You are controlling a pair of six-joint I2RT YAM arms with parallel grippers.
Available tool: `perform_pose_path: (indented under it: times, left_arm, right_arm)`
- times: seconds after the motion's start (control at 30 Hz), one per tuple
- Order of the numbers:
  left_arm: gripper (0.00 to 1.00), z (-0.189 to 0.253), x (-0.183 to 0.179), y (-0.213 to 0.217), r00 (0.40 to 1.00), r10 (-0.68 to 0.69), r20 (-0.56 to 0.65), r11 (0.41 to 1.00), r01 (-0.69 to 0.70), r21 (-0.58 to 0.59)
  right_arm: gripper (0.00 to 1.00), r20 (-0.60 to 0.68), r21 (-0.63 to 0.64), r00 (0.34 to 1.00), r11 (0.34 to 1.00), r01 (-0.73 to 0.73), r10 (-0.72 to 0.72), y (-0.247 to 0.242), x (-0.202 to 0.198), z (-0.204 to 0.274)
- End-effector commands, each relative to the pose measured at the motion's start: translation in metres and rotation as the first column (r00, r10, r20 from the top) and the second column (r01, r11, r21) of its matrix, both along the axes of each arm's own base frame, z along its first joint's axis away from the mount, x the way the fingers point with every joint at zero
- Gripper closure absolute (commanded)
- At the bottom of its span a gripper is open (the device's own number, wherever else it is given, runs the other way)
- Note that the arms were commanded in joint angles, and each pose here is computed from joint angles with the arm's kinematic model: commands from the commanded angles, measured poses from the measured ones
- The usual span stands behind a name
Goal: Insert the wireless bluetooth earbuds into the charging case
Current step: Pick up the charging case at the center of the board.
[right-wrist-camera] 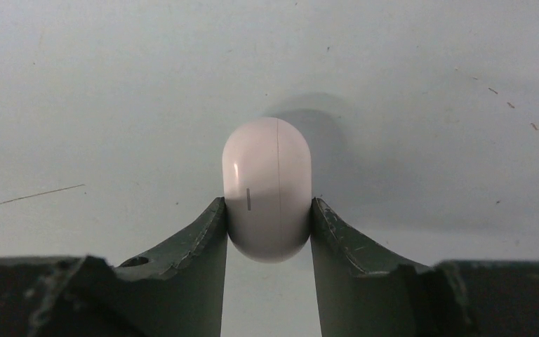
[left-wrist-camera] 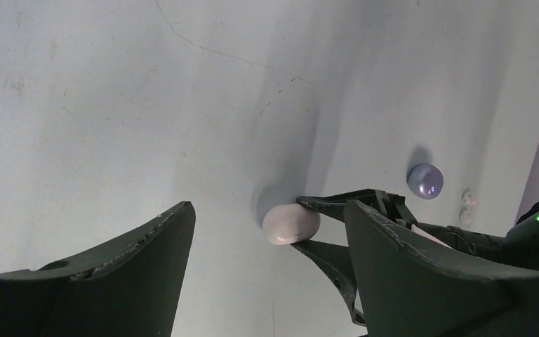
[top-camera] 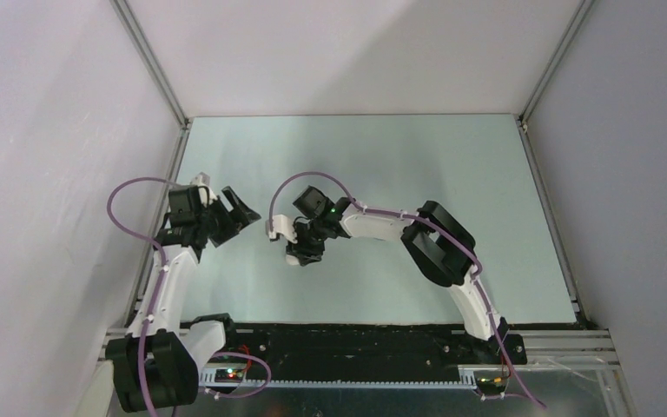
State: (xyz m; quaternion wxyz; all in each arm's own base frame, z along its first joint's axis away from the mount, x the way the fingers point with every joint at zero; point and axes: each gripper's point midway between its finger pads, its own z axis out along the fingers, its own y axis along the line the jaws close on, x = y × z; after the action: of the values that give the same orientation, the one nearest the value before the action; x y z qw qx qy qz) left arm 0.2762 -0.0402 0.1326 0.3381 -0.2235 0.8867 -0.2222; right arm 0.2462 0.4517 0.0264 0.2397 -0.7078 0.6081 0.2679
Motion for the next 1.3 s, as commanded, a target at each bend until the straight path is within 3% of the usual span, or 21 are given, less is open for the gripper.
perform_pose_path:
  times: [0.0, 0.1, 0.17, 0.23, 0.27, 0.43, 0.53, 0.63, 0.73, 0.9, 1.03, 1.2, 1.27]
  left_arm:
    - [0.18, 0.007, 0.012, -0.005, 0.997, -0.030, 0.070, 0.999, 0.033, -0.033]
    - [0.20, 0.022, 0.031, -0.023, 0.977, -0.120, 0.178, 0.987, 0.137, -0.086]
    - [0.21, 0.048, 0.044, -0.044, 0.925, -0.211, 0.315, 0.959, 0.258, -0.116]
    - [0.21, 0.087, 0.053, -0.067, 0.822, -0.301, 0.483, 0.914, 0.393, -0.099]
    - [0.21, 0.111, 0.055, -0.079, 0.737, -0.351, 0.577, 0.882, 0.467, -0.060]
    - [0.20, 0.185, 0.043, -0.140, 0.432, -0.510, 0.744, 0.709, 0.701, 0.079]
    - [0.16, 0.196, 0.039, -0.167, 0.345, -0.558, 0.755, 0.611, 0.787, 0.092]
    - [0.14, 0.209, 0.035, -0.182, 0.275, -0.563, 0.779, 0.555, 0.824, 0.110]
    - [0.21, 0.207, 0.030, -0.198, 0.246, -0.587, 0.771, 0.507, 0.854, 0.114]
    - [0.40, 0.200, 0.036, -0.206, 0.265, -0.625, 0.734, 0.471, 0.878, 0.084]
    - [0.41, 0.196, 0.040, -0.208, 0.290, -0.634, 0.717, 0.473, 0.879, 0.063]
    - [0.37, 0.184, 0.051, -0.205, 0.356, -0.642, 0.679, 0.533, 0.844, 0.061]
    - [0.41, 0.183, 0.050, -0.206, 0.351, -0.644, 0.679, 0.525, 0.849, 0.059]
  right_arm:
    - [0.75, 0.086, 0.069, 0.996, 0.997, 0.025, -0.031, -0.001, 0.015, 0.042]
    - [0.77, 0.142, 0.179, 0.981, 0.978, 0.104, -0.130, -0.021, 0.037, 0.085]
    - [0.77, 0.185, 0.277, 0.959, 0.948, 0.158, -0.214, -0.033, 0.054, 0.130]
    - [0.76, 0.209, 0.361, 0.934, 0.911, 0.201, -0.289, -0.047, 0.067, 0.174]
    - [0.75, 0.234, 0.409, 0.918, 0.889, 0.204, -0.319, -0.054, 0.070, 0.201]
    - [0.74, 0.352, 0.524, 0.844, 0.832, 0.180, -0.404, -0.093, 0.077, 0.268]
    - [0.73, 0.395, 0.538, 0.814, 0.825, 0.171, -0.426, -0.105, 0.078, 0.275]
    - [0.73, 0.412, 0.549, 0.796, 0.818, 0.171, -0.444, -0.112, 0.079, 0.280]
    - [0.73, 0.408, 0.568, 0.788, 0.804, 0.177, -0.461, -0.112, 0.079, 0.284]
    - [0.73, 0.423, 0.600, 0.769, 0.784, 0.159, -0.479, -0.109, 0.082, 0.294]
    - [0.74, 0.436, 0.615, 0.764, 0.778, 0.133, -0.476, -0.104, 0.080, 0.300]
    - [0.74, 0.461, 0.626, 0.751, 0.773, 0.101, -0.472, -0.103, 0.079, 0.309]
    - [0.74, 0.472, 0.627, 0.745, 0.773, 0.092, -0.471, -0.102, 0.079, 0.311]
